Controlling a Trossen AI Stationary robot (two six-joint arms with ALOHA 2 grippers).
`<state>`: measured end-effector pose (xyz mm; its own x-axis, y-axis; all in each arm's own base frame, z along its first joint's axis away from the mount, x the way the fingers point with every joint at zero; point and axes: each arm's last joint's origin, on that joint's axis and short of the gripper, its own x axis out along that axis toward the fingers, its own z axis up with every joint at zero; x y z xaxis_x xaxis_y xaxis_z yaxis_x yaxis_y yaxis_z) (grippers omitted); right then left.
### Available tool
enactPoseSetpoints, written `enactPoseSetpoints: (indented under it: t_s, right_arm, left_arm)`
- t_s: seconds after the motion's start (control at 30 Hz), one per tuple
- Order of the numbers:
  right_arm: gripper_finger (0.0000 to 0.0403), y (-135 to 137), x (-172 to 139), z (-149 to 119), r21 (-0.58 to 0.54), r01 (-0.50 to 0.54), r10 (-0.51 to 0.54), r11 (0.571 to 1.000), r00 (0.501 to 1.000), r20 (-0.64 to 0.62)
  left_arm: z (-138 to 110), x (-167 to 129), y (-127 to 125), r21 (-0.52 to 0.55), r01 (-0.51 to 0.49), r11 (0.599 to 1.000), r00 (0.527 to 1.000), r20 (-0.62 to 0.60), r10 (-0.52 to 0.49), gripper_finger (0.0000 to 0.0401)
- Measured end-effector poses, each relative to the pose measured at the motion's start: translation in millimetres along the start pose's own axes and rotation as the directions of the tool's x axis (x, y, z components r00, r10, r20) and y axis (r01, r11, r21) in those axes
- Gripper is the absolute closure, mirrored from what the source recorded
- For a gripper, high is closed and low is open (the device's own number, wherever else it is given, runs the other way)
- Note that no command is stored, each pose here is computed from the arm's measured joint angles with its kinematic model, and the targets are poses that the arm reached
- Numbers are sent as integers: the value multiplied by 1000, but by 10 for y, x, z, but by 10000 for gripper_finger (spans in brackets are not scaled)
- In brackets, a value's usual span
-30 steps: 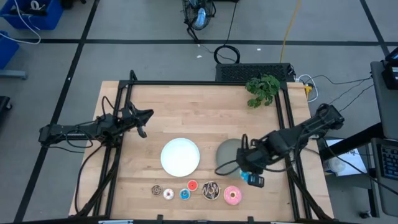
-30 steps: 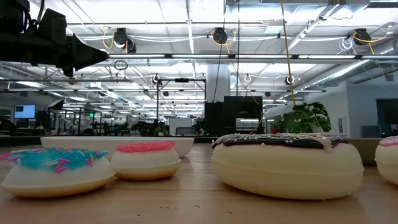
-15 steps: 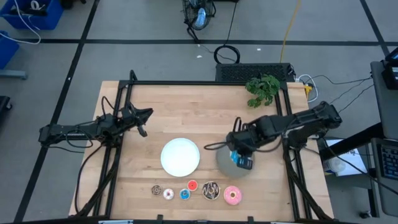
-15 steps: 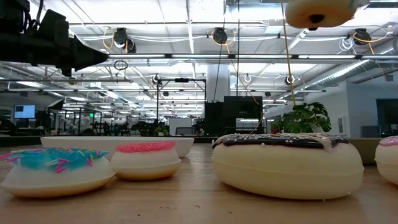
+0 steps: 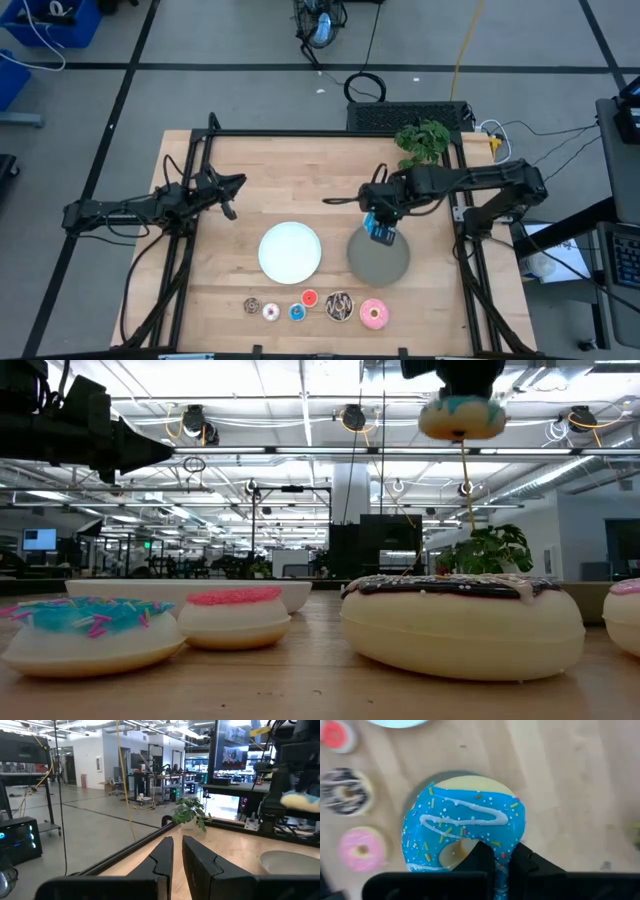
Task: Pick & Place donuts
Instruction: Put the large blue donut on the brown plate
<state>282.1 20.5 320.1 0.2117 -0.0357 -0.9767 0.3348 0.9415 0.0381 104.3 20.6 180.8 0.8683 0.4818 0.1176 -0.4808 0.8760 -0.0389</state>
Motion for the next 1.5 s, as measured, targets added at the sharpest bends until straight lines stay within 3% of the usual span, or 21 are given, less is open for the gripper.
enactPoseSetpoints:
  t_s: [0.13,0.37,0.63,0.8,0.93,1.27,1.5]
  right_arm:
    - [394,-53,197,-11,-15,34,-34,999,999,-9]
    - [394,-72,697,-68,-22,-6,6,1000,1000,19]
    - [394,-147,1182,-308,-9,9,-10,1000,1000,-21]
    - [394,-170,1306,-430,37,13,-10,999,997,-71]
    - [394,-115,1383,-471,49,-14,16,999,999,-40]
    - [394,-126,1490,-523,90,-27,28,996,999,-17]
    - [394,-108,1648,-521,85,-25,31,996,997,-71]
  left_arm:
    - [0,0,0,9,0,1000,1000,0,0,357]
    - [-7,0,0,37,0,999,1000,-7,0,357]
    - [-8,0,0,38,0,999,1000,-8,0,357]
    - [-3,0,0,36,0,999,1000,-4,0,357]
    - [0,0,0,35,0,999,1000,-1,0,357]
    - [1,0,0,34,0,999,1000,0,0,357]
    - [1,0,0,34,0,999,1000,0,0,357]
